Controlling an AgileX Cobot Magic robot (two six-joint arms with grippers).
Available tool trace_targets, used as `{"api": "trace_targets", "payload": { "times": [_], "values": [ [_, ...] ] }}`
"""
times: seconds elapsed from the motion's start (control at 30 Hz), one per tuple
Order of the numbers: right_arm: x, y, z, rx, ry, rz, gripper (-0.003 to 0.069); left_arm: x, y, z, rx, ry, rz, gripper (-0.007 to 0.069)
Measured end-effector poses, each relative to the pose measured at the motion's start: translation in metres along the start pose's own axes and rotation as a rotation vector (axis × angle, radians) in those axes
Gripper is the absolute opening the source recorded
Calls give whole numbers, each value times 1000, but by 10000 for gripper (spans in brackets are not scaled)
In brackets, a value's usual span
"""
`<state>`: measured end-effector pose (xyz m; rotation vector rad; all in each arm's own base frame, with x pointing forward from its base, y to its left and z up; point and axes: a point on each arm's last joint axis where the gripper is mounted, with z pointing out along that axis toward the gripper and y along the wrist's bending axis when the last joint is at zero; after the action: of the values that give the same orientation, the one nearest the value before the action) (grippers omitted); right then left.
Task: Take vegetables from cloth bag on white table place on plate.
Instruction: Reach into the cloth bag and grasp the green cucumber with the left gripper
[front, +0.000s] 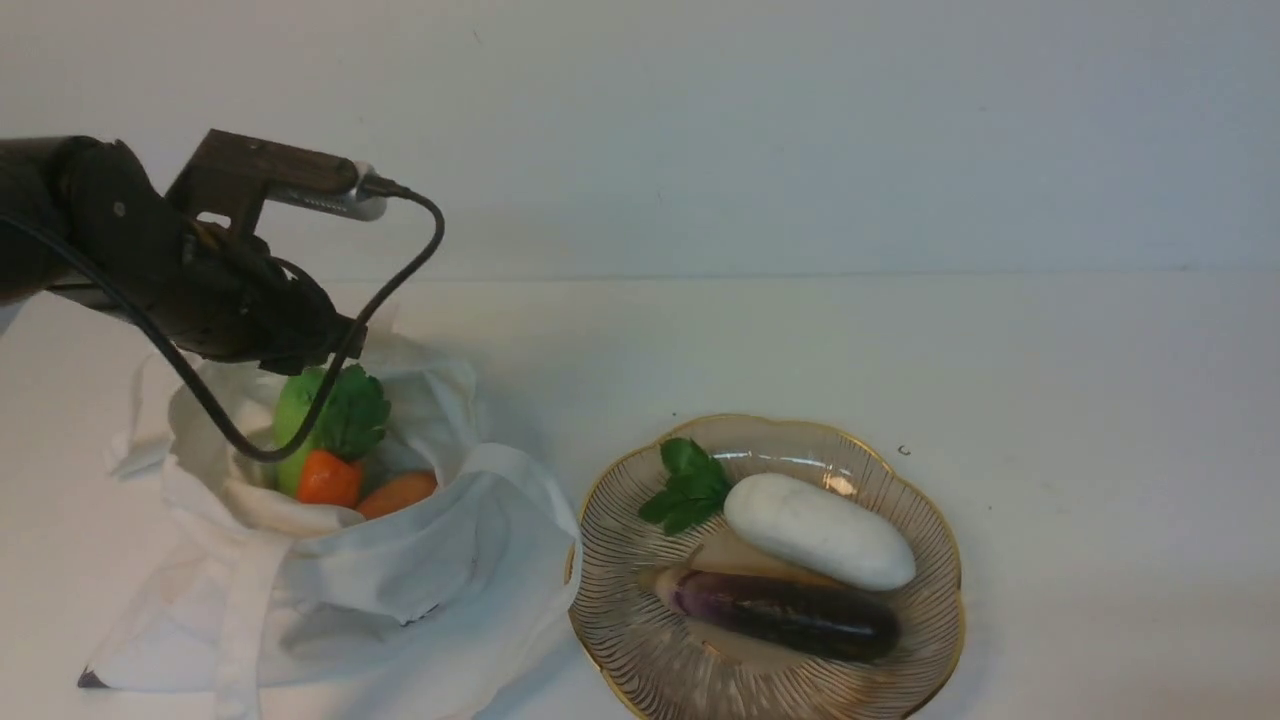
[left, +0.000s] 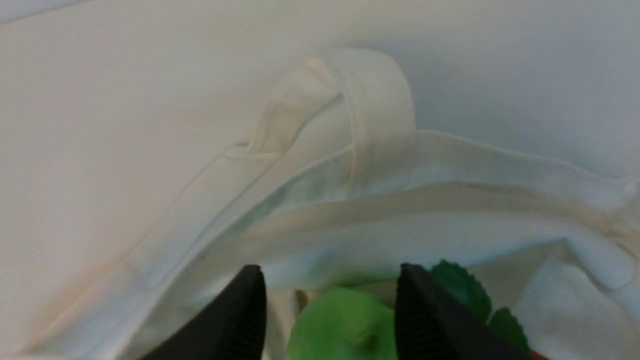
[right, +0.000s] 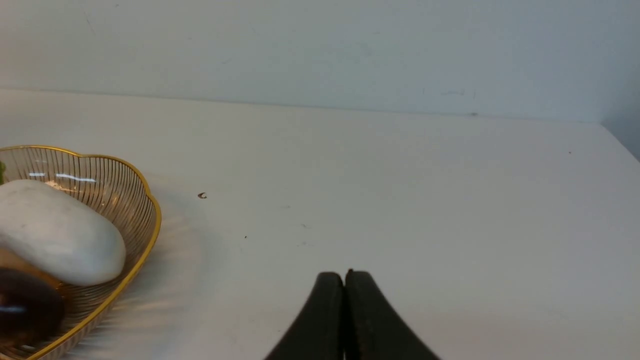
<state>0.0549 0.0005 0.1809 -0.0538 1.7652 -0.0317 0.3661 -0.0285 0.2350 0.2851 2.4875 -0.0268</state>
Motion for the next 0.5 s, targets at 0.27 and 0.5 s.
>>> {"api": "trace_targets", "payload": {
  "times": [0.27,0.5],
  "values": [
    [0,0,0,0,0,0,-15,5,-1,16,13,34,-20,429],
    [0,0,0,0,0,0,-15,10,-1,23,21,71,-24,296]
  ]
}}
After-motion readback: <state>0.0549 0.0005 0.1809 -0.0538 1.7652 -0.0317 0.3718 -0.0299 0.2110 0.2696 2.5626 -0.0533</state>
